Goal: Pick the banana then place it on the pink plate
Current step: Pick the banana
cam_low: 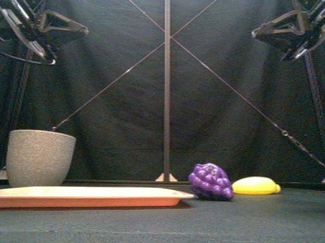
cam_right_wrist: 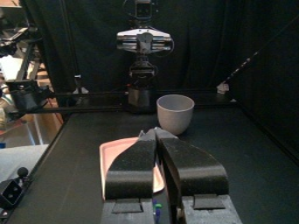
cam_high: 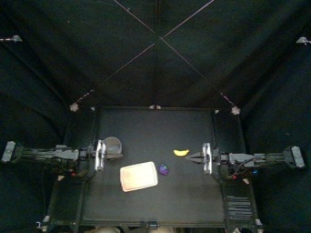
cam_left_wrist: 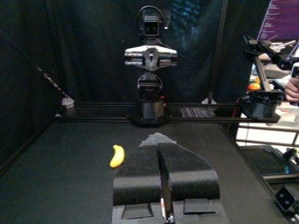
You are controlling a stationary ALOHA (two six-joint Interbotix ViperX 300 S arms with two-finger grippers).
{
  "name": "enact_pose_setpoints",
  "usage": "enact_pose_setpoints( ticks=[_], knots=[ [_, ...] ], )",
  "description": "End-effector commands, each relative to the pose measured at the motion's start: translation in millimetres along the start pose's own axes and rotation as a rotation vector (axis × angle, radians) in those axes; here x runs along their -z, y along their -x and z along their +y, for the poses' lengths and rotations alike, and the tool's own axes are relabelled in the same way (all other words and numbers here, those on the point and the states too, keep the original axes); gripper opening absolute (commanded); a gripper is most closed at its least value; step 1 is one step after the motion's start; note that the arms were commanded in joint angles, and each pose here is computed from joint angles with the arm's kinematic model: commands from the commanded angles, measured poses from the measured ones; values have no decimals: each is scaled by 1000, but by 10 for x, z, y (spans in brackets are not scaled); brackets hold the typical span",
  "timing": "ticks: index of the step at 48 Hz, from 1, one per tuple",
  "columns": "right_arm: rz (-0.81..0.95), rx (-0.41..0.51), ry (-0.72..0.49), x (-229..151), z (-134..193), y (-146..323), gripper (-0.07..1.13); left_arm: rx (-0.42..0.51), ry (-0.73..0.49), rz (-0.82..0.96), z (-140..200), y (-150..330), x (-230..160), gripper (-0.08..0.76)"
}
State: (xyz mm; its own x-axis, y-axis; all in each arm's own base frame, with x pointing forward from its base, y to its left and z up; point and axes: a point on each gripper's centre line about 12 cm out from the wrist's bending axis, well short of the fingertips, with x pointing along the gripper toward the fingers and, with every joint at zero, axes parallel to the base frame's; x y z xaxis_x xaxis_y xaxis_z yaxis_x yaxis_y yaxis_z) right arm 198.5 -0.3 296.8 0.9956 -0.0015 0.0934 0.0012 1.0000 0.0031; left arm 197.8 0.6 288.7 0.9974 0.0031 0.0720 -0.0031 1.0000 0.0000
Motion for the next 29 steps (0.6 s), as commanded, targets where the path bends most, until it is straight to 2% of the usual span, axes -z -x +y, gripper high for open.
enact_pose_setpoints(
  ticks=[1, 7, 12, 17, 22, 29],
  knots=[
    [34, 72, -40, 35, -140, -66, 109, -5, 15, -29, 7, -56, -104, 43],
    [163, 224, -155, 209, -434, -140, 113, -10, 31, -18, 13, -47, -60, 43],
    [326, 324, -201, 388, -653, -176, 122, -17, 44, -8, 23, -37, -17, 43],
    [538, 403, -229, 569, -858, -175, 201, -21, 46, -5, 30, -35, -4, 43],
    [693, 440, -242, 685, -978, -177, 393, -26, 44, -3, 40, -37, -1, 43],
    [801, 426, -250, 817, -989, -264, 839, -30, 43, -3, 49, -33, 2, 43]
  ],
)
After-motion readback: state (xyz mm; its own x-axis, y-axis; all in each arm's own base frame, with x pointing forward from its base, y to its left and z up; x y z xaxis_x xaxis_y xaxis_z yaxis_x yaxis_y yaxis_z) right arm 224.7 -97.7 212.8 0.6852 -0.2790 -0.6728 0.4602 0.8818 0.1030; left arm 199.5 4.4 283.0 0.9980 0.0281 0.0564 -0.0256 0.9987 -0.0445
